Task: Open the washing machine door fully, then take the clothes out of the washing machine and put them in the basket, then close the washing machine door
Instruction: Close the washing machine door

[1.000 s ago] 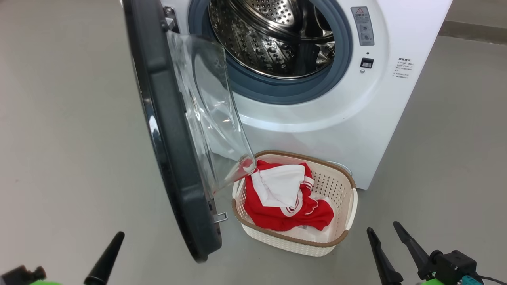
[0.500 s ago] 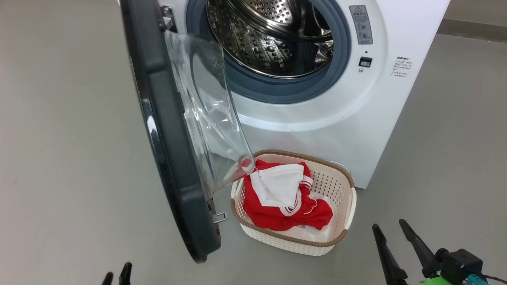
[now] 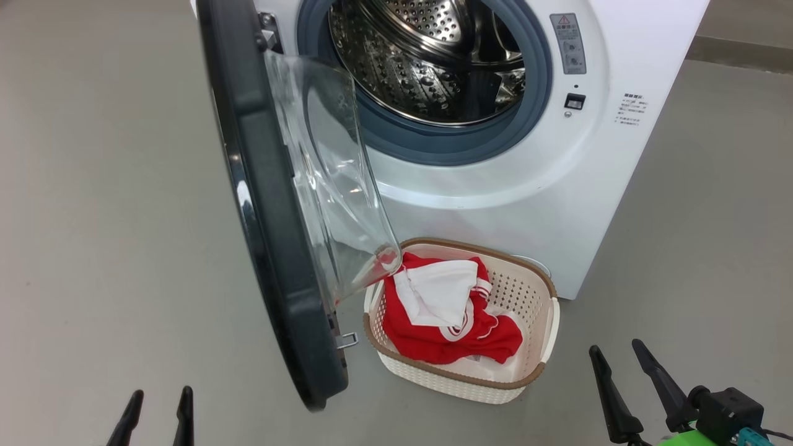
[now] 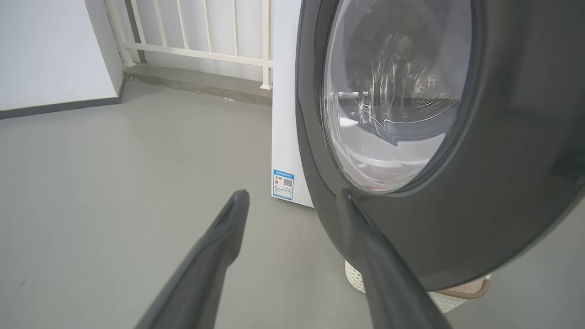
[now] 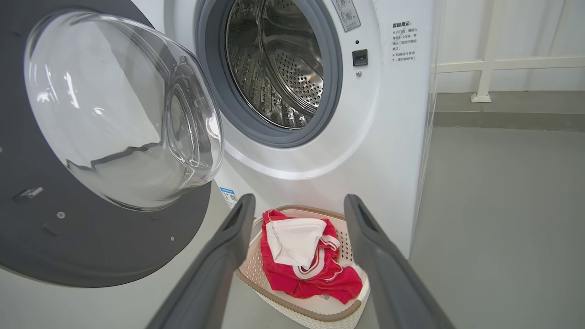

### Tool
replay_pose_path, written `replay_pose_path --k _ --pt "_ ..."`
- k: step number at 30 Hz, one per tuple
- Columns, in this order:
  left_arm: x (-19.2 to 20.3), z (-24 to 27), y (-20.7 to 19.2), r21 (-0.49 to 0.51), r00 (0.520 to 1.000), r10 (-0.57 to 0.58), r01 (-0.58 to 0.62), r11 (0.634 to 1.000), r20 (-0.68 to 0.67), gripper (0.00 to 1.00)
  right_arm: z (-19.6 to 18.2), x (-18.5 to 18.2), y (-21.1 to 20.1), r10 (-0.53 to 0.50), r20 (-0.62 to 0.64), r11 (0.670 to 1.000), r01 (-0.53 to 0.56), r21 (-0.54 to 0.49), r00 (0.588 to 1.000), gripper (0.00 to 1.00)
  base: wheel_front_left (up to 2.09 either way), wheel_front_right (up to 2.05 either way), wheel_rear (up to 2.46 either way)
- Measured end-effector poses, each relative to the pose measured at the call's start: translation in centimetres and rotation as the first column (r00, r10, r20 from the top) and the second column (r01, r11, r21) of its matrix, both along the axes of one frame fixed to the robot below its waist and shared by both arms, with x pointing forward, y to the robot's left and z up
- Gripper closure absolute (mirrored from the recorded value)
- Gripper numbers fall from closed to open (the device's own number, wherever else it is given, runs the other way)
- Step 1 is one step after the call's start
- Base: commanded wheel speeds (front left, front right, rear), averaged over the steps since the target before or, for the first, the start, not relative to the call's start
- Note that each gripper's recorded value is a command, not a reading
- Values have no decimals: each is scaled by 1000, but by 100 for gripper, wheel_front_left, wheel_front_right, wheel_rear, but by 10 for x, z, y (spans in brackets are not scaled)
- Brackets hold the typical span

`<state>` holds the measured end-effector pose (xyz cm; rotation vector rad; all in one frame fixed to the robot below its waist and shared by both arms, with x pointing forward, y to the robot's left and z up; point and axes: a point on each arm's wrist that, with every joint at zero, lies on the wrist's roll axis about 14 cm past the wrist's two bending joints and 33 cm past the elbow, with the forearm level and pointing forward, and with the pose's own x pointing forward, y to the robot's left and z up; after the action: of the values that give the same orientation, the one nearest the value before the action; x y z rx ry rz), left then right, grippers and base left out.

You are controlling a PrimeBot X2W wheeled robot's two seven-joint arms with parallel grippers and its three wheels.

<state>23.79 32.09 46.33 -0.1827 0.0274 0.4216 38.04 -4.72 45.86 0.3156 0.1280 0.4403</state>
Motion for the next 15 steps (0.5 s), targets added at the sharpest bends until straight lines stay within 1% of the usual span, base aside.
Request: replay_pose_path --k 3,15 --pt "-1 -1 -3 17 1000 5 -4 1000 -10 0 1 0 -1 -3 2 1000 3 0 1000 0 0 0 0" --pt "-4 -6 -8 5 1000 4 -4 1000 -19 0 2 -1 -3 -9 5 1000 9 0 1000 0 0 0 0"
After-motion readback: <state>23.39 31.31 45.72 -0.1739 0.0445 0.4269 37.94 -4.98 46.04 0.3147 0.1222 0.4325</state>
